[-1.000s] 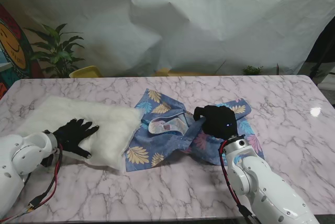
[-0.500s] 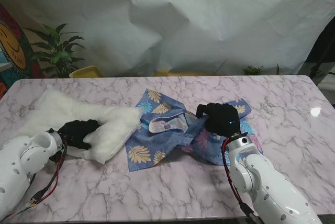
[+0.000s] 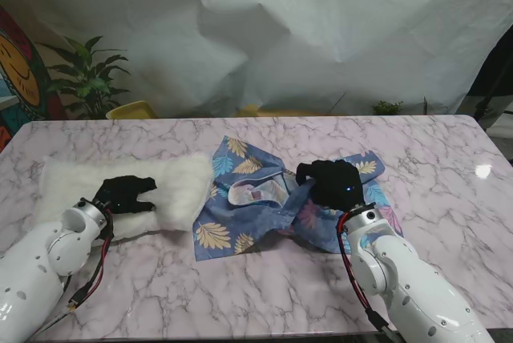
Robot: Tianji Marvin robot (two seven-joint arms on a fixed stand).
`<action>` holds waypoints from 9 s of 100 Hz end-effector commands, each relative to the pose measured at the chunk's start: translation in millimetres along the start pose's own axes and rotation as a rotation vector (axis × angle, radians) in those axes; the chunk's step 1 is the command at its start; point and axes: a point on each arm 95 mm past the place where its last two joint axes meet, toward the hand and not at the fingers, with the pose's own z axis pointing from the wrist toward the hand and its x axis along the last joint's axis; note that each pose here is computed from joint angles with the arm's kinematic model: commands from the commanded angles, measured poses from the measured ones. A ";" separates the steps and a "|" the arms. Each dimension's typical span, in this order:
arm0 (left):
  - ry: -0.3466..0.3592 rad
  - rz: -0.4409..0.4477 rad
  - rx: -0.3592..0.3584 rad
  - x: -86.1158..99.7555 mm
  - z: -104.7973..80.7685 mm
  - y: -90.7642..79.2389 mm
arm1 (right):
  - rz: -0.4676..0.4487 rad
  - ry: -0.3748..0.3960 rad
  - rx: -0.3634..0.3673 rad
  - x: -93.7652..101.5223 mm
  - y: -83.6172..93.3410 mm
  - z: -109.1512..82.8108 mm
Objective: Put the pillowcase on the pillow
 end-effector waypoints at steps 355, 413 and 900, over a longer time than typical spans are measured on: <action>0.566 -0.269 0.195 132.0 5.7 -76.5 | -0.286 0.059 -0.063 -23.3 27.3 22.8; 0.587 -0.165 0.048 137.0 -0.2 -75.8 | -0.268 0.070 -0.081 -23.2 24.7 22.1; 0.399 -0.458 -0.073 231.0 88.5 43.9 | -0.371 -0.396 0.578 -34.5 -14.4 75.5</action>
